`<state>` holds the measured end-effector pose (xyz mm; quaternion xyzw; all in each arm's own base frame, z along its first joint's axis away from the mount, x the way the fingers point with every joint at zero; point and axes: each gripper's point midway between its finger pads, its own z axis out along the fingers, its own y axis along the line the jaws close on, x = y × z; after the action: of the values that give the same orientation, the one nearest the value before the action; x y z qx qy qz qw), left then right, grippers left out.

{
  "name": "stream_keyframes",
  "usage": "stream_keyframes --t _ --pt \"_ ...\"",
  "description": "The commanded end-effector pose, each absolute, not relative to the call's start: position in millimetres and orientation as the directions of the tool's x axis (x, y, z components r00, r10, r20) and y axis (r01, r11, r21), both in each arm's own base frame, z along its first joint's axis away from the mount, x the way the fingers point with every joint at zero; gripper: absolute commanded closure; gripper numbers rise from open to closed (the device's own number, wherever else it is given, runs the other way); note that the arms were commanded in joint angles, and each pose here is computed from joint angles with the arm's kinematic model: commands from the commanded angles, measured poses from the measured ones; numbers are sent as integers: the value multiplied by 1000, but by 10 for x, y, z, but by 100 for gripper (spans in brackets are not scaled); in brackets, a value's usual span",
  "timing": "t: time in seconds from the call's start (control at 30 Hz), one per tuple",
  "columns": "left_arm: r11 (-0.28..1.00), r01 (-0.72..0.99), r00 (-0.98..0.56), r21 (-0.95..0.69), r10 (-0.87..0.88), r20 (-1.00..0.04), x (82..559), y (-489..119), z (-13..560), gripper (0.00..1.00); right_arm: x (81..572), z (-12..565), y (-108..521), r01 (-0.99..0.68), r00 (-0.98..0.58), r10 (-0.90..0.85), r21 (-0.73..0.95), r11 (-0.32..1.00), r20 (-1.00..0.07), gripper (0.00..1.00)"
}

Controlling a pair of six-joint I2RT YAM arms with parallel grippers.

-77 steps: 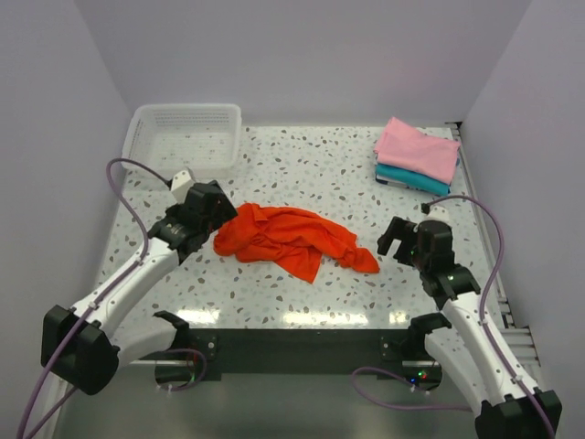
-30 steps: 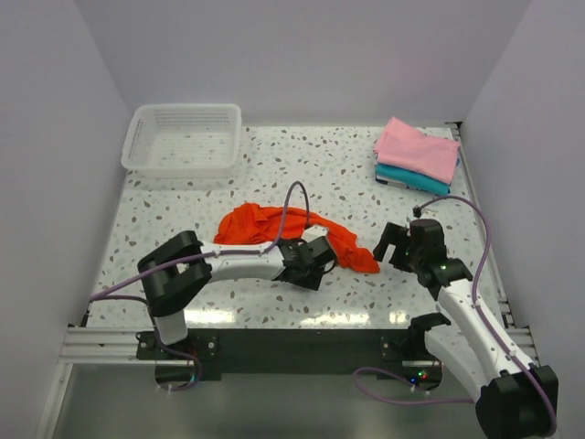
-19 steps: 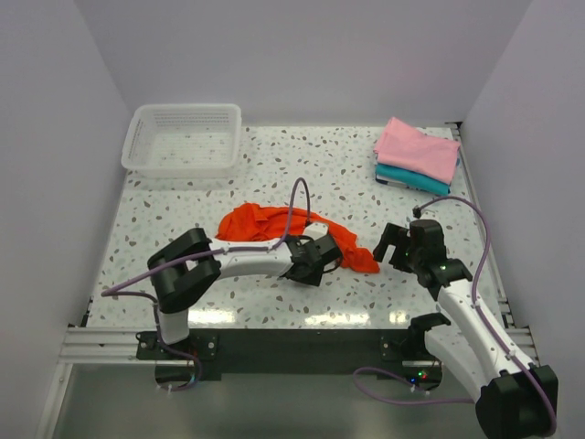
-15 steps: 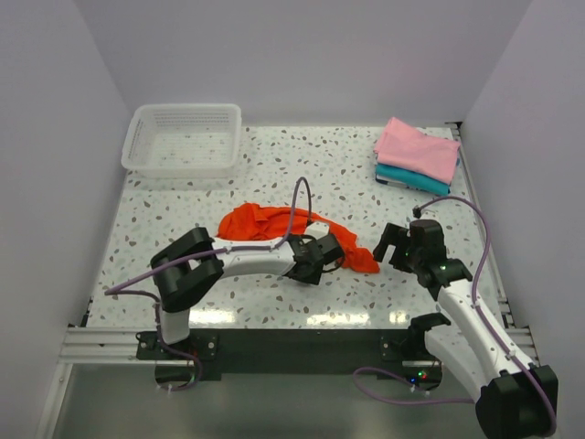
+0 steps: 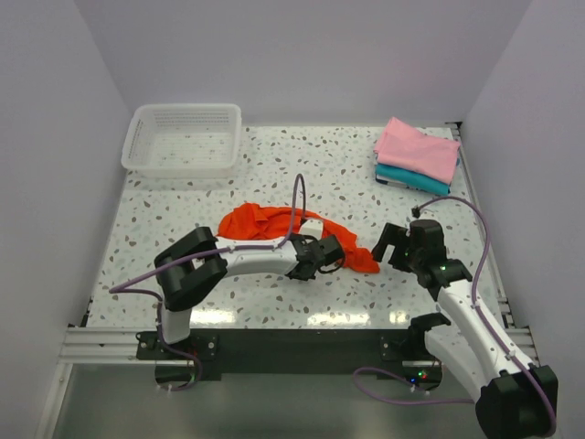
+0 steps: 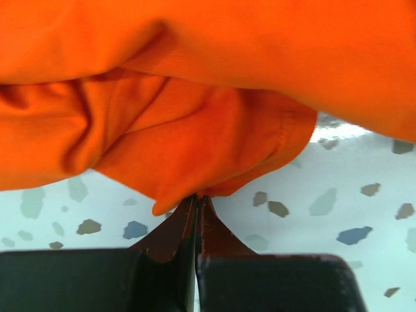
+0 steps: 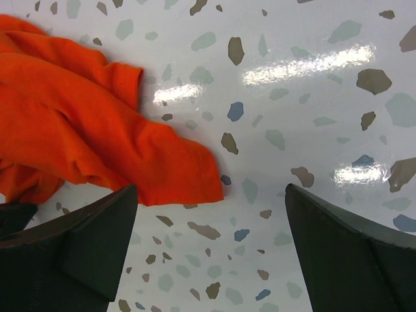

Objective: Fold and stack the t-shirts
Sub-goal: Flatten the tshirt out

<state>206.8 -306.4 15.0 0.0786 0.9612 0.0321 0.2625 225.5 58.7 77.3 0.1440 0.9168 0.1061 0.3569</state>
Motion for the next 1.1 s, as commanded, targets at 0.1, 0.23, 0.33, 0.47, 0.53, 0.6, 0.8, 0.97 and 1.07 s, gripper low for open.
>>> stream_keyframes --t 0.1,0.23,0.33,0.47,0.53,0.6,0.8,0.97,1.07 --pt "995 4 -781 98 64 -621 2142 -2631 522 100 2312 774 778 63 -725 278 342 938 -630 1" --pt "994 -58 -772 92 13 -635 2131 -2299 626 100 2258 754 858 26 -758 252 359 933 -601 1" --pt "981 -132 -768 139 -13 -640 2069 -1882 726 100 2142 706 968 -7 -799 231 392 920 -556 1" --pt "958 -229 -753 170 -65 -654 1976 -1442 812 100 2074 669 994 13 -810 242 395 919 -534 1" --pt "946 -285 -735 153 -113 -669 1957 -1303 867 100 2078 669 965 40 -807 256 383 923 -533 1" --pt "937 -328 -705 121 -158 -692 1923 -1172 986 100 2071 649 910 72 -808 264 356 932 -527 1" --pt "862 -506 -560 36 -296 -773 1830 -676 1337 100 2090 592 862 125 -823 274 312 942 -498 1" --pt "788 -614 -449 -43 -393 -802 1813 -354 1425 100 2123 538 762 192 -821 294 248 949 -489 1" --pt "780 -620 -413 -82 -413 -812 1839 -327 1474 100 2153 531 689 235 -810 314 216 948 -496 2"
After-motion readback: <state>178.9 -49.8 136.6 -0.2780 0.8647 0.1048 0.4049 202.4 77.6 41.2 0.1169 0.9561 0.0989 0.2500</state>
